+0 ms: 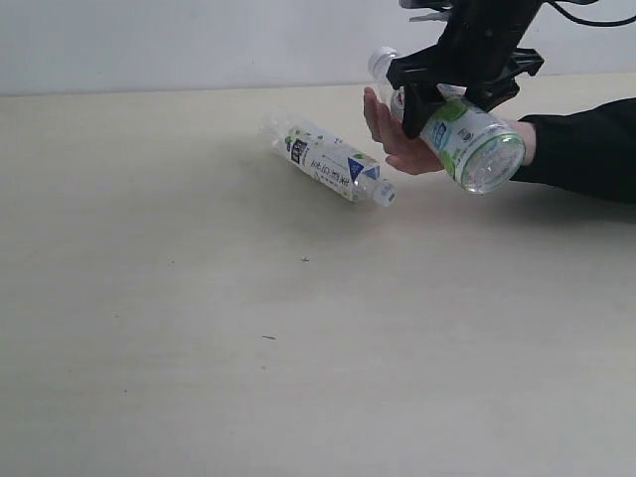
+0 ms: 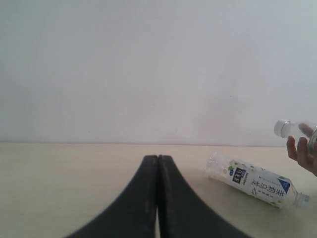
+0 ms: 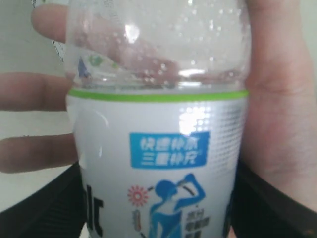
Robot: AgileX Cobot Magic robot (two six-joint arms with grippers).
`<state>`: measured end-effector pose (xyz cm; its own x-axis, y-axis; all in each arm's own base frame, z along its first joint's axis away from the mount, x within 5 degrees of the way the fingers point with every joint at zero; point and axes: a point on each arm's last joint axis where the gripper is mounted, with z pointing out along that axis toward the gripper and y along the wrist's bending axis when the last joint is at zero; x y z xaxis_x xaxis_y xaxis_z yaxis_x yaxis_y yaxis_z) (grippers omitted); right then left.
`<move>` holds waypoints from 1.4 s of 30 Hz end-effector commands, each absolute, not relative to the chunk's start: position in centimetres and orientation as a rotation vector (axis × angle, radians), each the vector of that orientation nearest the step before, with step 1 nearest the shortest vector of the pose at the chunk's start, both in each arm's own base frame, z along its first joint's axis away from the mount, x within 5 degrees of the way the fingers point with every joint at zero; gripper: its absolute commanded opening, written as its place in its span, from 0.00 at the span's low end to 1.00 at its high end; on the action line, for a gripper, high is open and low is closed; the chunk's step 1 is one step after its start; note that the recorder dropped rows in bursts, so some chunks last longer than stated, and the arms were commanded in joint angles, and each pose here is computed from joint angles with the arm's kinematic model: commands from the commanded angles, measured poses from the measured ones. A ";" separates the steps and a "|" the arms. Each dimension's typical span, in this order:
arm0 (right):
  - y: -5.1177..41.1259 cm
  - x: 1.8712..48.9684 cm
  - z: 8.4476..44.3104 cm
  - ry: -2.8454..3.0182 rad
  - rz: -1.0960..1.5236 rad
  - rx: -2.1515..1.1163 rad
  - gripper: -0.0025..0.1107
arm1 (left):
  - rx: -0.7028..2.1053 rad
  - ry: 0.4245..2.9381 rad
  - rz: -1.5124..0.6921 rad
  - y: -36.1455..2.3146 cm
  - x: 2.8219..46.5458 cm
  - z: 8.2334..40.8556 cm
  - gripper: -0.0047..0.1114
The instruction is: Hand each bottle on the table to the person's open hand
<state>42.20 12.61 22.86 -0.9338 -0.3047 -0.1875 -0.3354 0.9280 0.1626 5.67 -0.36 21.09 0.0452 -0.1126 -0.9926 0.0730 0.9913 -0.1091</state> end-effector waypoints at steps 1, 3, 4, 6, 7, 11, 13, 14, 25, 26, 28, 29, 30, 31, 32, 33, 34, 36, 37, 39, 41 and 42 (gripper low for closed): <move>12.4 42.4 23.1 2.915 0.276 -0.479 0.70 | -0.035 1.513 -0.143 -0.3 5.6 21.1 0.04; 12.4 42.4 23.1 2.916 0.276 -0.477 0.70 | -0.035 1.513 -0.143 -0.3 5.6 21.1 0.04; 12.4 42.4 23.1 2.916 0.276 -0.477 0.70 | -0.035 1.513 -0.143 -0.3 5.6 21.1 0.04; 12.4 42.4 23.2 2.912 0.276 -0.476 0.70 | -0.035 1.513 -0.143 -0.3 5.6 21.1 0.04; 12.4 42.4 23.3 2.908 0.276 -0.476 0.70 | -0.035 1.513 -0.143 -0.3 5.6 21.1 0.04; 12.3 42.1 25.2 2.844 0.275 -0.468 0.69 | -0.035 1.513 -0.143 -0.3 5.6 21.1 0.04; 12.2 41.9 26.1 2.817 0.276 -0.465 0.69 | -0.035 1.513 -0.143 -0.3 5.6 21.1 0.04; 12.2 41.7 26.7 2.801 0.276 -0.464 0.69 | -0.035 1.513 -0.143 -0.3 5.6 21.1 0.04; 10.9 39.5 34.0 2.562 0.168 -0.461 0.48 | -0.035 1.513 -0.143 -0.3 5.6 21.1 0.04; 10.6 39.1 34.9 2.538 0.143 -0.464 0.40 | -0.035 1.513 -0.143 -0.3 5.6 21.1 0.04; 10.1 38.1 36.8 2.488 0.111 -0.464 0.24 | -0.035 1.513 -0.143 -0.3 5.6 21.1 0.04; 9.9 37.3 38.0 2.459 0.108 -0.460 0.15 | -0.035 1.513 -0.143 -0.3 5.6 21.1 0.04; 9.7 36.5 39.3 2.422 0.109 -0.457 0.06 | -0.035 1.513 -0.143 -0.3 5.6 21.1 0.04; 9.5 35.8 40.3 2.395 0.111 -0.453 0.02 | -0.035 1.513 -0.143 -0.3 5.6 21.1 0.04; 9.2 34.7 41.7 2.357 0.111 -0.451 0.02 | -0.035 1.513 -0.143 -0.3 5.6 21.1 0.04; 9.0 33.6 43.0 2.318 0.113 -0.451 0.02 | -0.035 1.513 -0.143 -0.3 5.6 21.1 0.04; 8.7 32.4 44.3 2.278 0.113 -0.447 0.02 | -0.035 1.513 -0.143 -0.3 5.6 21.1 0.04; 8.0 29.8 46.6 2.204 0.112 -0.442 0.02 | -0.035 1.513 -0.143 -0.3 5.6 21.1 0.04; 7.7 28.7 47.3 2.179 0.113 -0.437 0.02 | -0.035 1.513 -0.143 -0.3 5.6 21.1 0.04; 7.0 26.0 48.4 2.125 0.115 -0.427 0.02 | -0.035 1.513 -0.143 -0.3 5.6 21.1 0.04; 6.4 23.6 48.5 2.092 0.116 -0.420 0.02 | -0.035 1.513 -0.143 -0.3 5.6 21.1 0.04; 6.1 22.3 48.3 2.074 0.112 -0.421 0.02 | -0.035 1.513 -0.143 -0.3 5.6 21.1 0.04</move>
<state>24.97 6.86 48.38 -0.4964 -0.2493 -0.8315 -0.3454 0.9355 -0.0743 5.67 -0.36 21.09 0.0452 -0.1126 -0.9926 0.0730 0.9913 -0.1091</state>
